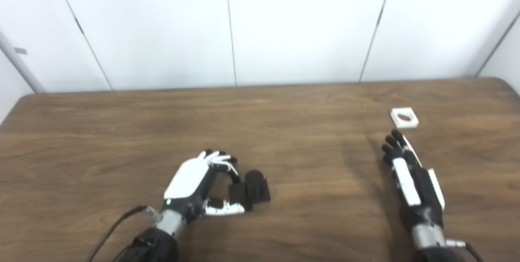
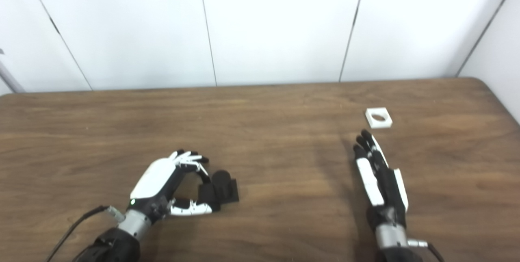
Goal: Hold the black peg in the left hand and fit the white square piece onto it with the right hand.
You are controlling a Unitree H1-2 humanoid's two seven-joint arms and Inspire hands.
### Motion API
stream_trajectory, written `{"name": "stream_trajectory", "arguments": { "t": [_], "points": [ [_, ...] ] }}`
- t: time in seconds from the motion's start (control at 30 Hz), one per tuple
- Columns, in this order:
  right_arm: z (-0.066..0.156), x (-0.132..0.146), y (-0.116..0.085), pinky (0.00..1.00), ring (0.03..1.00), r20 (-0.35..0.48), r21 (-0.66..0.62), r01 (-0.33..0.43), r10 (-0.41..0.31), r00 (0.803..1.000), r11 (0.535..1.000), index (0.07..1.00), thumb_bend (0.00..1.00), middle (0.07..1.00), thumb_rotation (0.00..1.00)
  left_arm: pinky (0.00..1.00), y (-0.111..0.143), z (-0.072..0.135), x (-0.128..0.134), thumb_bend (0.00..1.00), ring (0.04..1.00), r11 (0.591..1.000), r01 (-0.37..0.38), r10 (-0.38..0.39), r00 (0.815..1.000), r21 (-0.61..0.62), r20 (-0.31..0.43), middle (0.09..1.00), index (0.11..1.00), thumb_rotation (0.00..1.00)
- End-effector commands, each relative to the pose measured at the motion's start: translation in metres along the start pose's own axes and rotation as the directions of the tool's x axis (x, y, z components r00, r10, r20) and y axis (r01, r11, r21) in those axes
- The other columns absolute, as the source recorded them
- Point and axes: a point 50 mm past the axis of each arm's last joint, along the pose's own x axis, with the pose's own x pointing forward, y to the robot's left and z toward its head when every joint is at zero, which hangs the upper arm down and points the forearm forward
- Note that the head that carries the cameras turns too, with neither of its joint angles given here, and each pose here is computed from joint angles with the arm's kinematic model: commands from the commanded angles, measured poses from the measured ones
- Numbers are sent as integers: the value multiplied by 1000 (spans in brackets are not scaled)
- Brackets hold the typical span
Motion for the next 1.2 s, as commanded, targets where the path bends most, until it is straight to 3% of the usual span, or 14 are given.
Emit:
{"name": "stream_trajectory", "arguments": {
  "t": [0.0, 0.07, 0.23, 0.33, 0.4, 0.73, 0.87, 1.03, 1.1, 1.17],
  "points": [
    [18, 8, -4, 878, 888, 69, -31, 33, -31, 997, 999, 864, 523, 902, 515, 1000, -18, 0, -9, 519, 904, 995, 97, -97, 995, -4, 5, 801, 486, 52],
    [22, 12, -7, 830, 870, 75, -95, 71, -64, 995, 993, 816, 597, 873, 430, 1000, -17, 0, -9, 519, 900, 995, 98, -98, 995, 2, 7, 798, 486, 52],
    [38, 31, -17, 920, 904, 105, -178, 110, -93, 990, 978, 781, 689, 868, 324, 1000, -15, -1, -10, 519, 895, 995, 98, -98, 995, 12, 12, 798, 486, 52],
    [51, 43, -24, 921, 914, 136, -220, 122, -94, 986, 968, 740, 733, 875, 241, 1000, -13, -3, -12, 519, 895, 995, 97, -97, 995, 16, 14, 798, 486, 51],
    [59, 52, -29, 894, 903, 160, -299, 139, -94, 983, 944, 713, 753, 867, 236, 1000, -11, -4, -13, 520, 894, 995, 96, -96, 995, 17, 13, 797, 486, 51],
    [95, 89, -50, 940, 908, 199, -581, 200, -101, 975, 789, 658, 823, 866, 223, 1000, -9, -10, -18, 520, 887, 995, 96, -96, 995, 6, 14, 787, 485, 48],
    [103, 109, -63, 894, 895, 196, -675, 192, -78, 978, 713, 653, 842, 875, 203, 1000, -9, -11, -19, 520, 884, 995, 97, -97, 995, 6, 24, 784, 485, 48],
    [117, 135, -76, 865, 923, 152, -789, 135, -23, 988, 600, 662, 843, 908, 192, 1000, -8, -11, -19, 520, 879, 995, 98, -98, 995, 2, 30, 783, 485, 48],
    [122, 143, -79, 900, 970, 123, -822, 106, -8, 992, 559, 672, 835, 927, 180, 1000, -8, -12, -19, 520, 880, 995, 100, -100, 995, 0, 30, 783, 485, 48],
    [129, 158, -83, 950, 986, 87, -872, 62, 30, 996, 486, 677, 845, 930, 172, 1000, -8, -12, -20, 520, 882, 995, 105, -105, 994, 1, 27, 784, 485, 48]
  ]
}}
